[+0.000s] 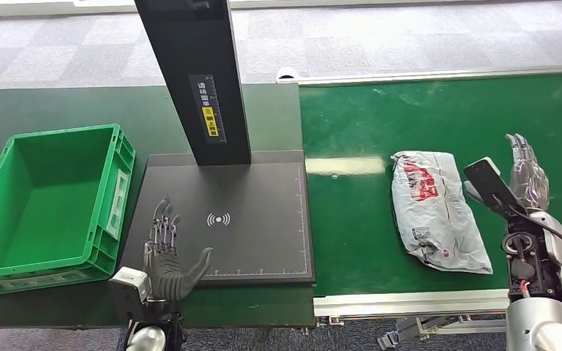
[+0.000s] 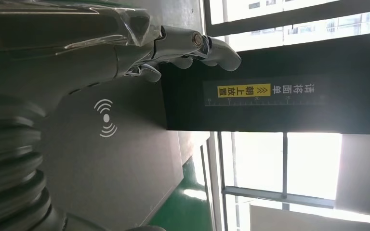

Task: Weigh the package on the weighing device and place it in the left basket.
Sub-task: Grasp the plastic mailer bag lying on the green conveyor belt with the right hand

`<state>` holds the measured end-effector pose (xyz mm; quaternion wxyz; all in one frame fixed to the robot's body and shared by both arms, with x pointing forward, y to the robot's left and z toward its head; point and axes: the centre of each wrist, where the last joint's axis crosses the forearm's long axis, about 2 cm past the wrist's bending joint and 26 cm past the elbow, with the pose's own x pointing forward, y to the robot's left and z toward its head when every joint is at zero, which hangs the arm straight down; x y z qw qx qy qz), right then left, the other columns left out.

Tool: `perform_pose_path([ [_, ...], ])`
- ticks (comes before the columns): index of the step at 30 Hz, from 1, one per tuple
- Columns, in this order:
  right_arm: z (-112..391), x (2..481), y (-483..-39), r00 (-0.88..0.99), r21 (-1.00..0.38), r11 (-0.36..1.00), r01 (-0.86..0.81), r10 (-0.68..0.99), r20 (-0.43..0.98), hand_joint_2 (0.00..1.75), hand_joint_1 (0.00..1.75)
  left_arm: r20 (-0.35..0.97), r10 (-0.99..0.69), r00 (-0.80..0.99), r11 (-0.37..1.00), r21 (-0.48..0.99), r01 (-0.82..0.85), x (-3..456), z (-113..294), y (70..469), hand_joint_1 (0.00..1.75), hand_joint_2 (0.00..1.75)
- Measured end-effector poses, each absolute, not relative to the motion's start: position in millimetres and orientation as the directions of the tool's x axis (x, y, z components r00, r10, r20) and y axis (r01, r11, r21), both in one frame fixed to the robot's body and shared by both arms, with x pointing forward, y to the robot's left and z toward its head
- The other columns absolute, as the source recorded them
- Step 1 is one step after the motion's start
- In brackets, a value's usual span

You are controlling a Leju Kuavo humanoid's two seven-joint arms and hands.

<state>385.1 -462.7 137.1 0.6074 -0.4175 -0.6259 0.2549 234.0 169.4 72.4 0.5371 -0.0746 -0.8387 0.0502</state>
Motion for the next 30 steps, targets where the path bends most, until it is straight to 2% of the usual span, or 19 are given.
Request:
perform_pose_path([
  [6, 131.1, 393.0, -444.3, 0.093, -0.822, 0.556, 0.122, 0.818, 0.567, 1.75, 0.00, 0.892, 0.183, -0.413, 0.983, -0.167, 0.074, 234.6, 72.8, 169.5, 0.00, 1.75],
  [17, 84.5, 386.6, -370.6, 0.149, -0.794, 0.599, -0.104, 0.799, 0.583, 1.75, 0.00, 0.887, 0.219, -0.406, 0.975, -0.177, 0.137, 242.2, 80.1, 156.0, 0.00, 1.75],
  [24, 69.5, 377.6, -354.0, 0.186, -0.779, 0.611, -0.141, 0.789, 0.586, 1.75, 0.00, 0.890, 0.223, -0.398, 0.972, -0.175, 0.155, 247.8, 80.2, 151.5, 0.00, 1.75],
  [30, 64.8, 372.8, -353.4, 0.218, -0.805, 0.584, -0.106, 0.803, 0.555, 1.75, 0.00, 0.894, 0.228, -0.384, 0.970, -0.174, 0.171, 251.6, 79.5, 149.0, 0.00, 1.75],
])
